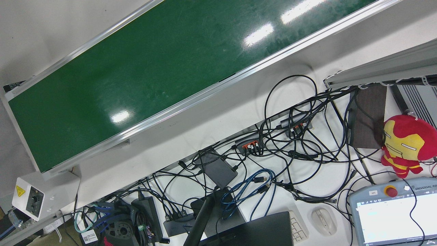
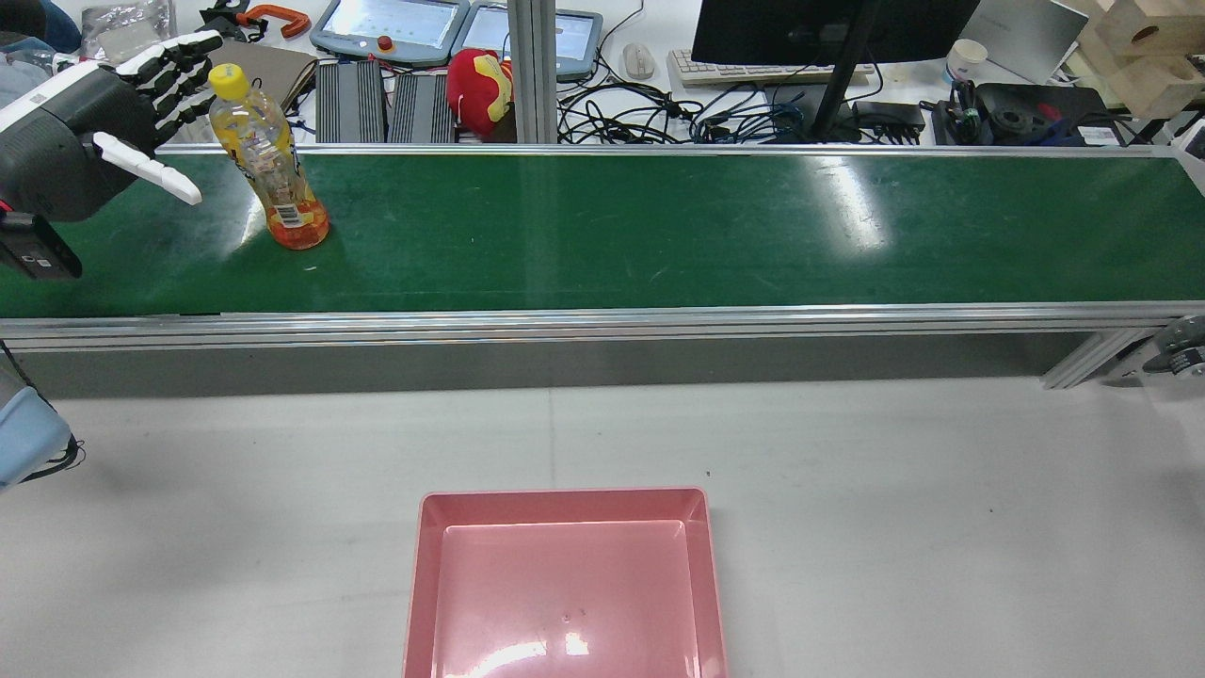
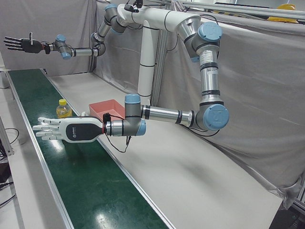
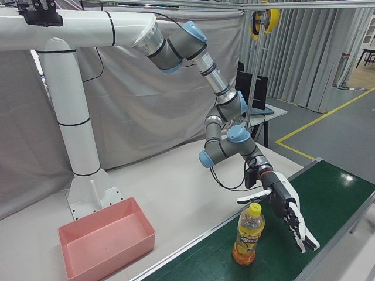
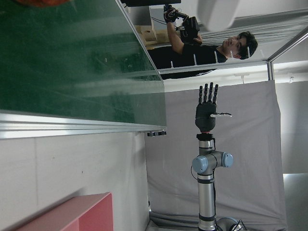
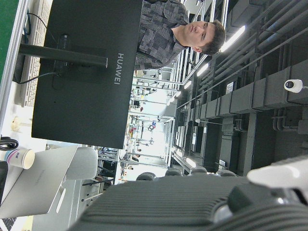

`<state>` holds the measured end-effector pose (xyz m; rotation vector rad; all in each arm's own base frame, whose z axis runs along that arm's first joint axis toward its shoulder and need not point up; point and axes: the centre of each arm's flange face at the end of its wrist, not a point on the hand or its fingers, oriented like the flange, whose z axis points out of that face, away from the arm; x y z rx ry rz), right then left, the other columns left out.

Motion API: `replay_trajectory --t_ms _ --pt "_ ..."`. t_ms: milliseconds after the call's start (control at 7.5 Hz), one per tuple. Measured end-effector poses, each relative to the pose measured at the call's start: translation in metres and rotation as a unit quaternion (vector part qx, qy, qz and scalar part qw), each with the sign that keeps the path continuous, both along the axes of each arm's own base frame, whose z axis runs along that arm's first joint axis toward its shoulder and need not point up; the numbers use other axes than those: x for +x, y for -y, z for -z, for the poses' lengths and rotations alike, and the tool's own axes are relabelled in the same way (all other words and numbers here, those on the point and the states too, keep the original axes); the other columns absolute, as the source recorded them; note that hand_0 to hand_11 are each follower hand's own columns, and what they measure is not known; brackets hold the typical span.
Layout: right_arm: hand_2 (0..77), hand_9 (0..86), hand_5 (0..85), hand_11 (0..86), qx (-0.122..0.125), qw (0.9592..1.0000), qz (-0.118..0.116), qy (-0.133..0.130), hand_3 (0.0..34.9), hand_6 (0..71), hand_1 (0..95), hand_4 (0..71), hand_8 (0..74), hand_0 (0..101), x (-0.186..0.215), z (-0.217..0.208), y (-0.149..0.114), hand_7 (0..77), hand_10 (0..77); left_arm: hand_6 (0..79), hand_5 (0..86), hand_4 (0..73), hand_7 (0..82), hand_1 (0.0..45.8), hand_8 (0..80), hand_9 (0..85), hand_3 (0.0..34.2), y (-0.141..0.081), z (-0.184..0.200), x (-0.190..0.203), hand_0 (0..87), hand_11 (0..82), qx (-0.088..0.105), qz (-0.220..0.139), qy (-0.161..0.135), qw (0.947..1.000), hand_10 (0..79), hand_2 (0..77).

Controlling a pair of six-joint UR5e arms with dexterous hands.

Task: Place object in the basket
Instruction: 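Move the left hand toward the orange-labelled bottle on the conveyor, then close the left hand fingers around the bottle's upper body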

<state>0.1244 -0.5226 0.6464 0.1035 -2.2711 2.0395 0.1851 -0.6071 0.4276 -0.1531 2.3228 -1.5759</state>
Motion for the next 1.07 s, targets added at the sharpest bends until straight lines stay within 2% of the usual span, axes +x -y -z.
replay_trajectory --t_ms 267,400,533,667,800,933,1067 --pt "0.0 0.0 0.0 0.0 0.001 1.0 0.0 0.0 0.2 0.0 0.0 0.0 0.0 0 0.0 0.001 0.0 0.5 0.0 0.0 17.5 4.4 2.2 15.3 0.5 0.5 1.1 -0.009 0.002 0.035 79.4 8.7 -0.005 -0.001 0.001 1.0 3.8 0.0" --pt "0.5 0.0 0.0 0.0 0.001 1.0 0.0 0.0 0.2 0.0 0.0 0.0 0.0 0 0.0 0.001 0.0 0.5 0.0 0.0 18.0 4.4 2.2 12.5 0.5 0.5 1.1 -0.013 0.001 0.048 77.4 7.1 -0.006 -0.003 0.003 1.0 3.8 0.0" --pt "0.0 0.0 0.0 0.0 0.001 1.0 0.0 0.0 0.2 0.0 0.0 0.0 0.0 0 0.0 0.001 0.0 0.5 0.0 0.0 18.5 4.4 2.2 12.5 0.5 0.5 1.1 -0.014 0.002 0.054 73.6 6.5 -0.005 -0.004 0.003 1.0 2.7 0.0" --pt "0.0 0.0 0.0 0.0 0.001 1.0 0.0 0.0 0.2 0.0 0.0 0.0 0.0 0 0.0 0.001 0.0 0.5 0.0 0.0 19.1 4.4 2.2 13.6 0.5 0.5 1.9 -0.015 0.004 0.056 73.6 6.5 -0.005 -0.004 0.003 1.0 2.7 0.0" --pt "0.0 0.0 0.0 0.0 0.001 1.0 0.0 0.0 0.2 0.0 0.0 0.0 0.0 0 0.0 0.001 0.0 0.5 0.0 0.0 20.2 5.5 2.2 13.6 0.5 0.5 0.4 -0.014 0.007 0.058 72.3 7.1 -0.004 -0.005 0.002 1.0 2.7 0.0" --pt "0.5 0.0 0.0 0.0 0.001 1.0 0.0 0.0 0.2 0.0 0.0 0.0 0.0 0 0.0 0.001 0.0 0.5 0.0 0.0 22.9 6.0 2.7 13.6 0.0 0.5 0.4 -0.013 0.013 0.06 70.1 9.3 -0.003 -0.005 0.001 1.0 4.4 0.0" --pt "0.5 0.0 0.0 0.0 0.001 1.0 0.0 0.0 0.2 0.0 0.0 0.0 0.0 0 0.0 0.001 0.0 0.5 0.0 0.0 30.0 9.8 4.4 10.9 1.6 1.1 0.3 -0.011 0.019 0.061 66.8 12.5 -0.002 -0.005 0.001 1.0 6.5 0.0"
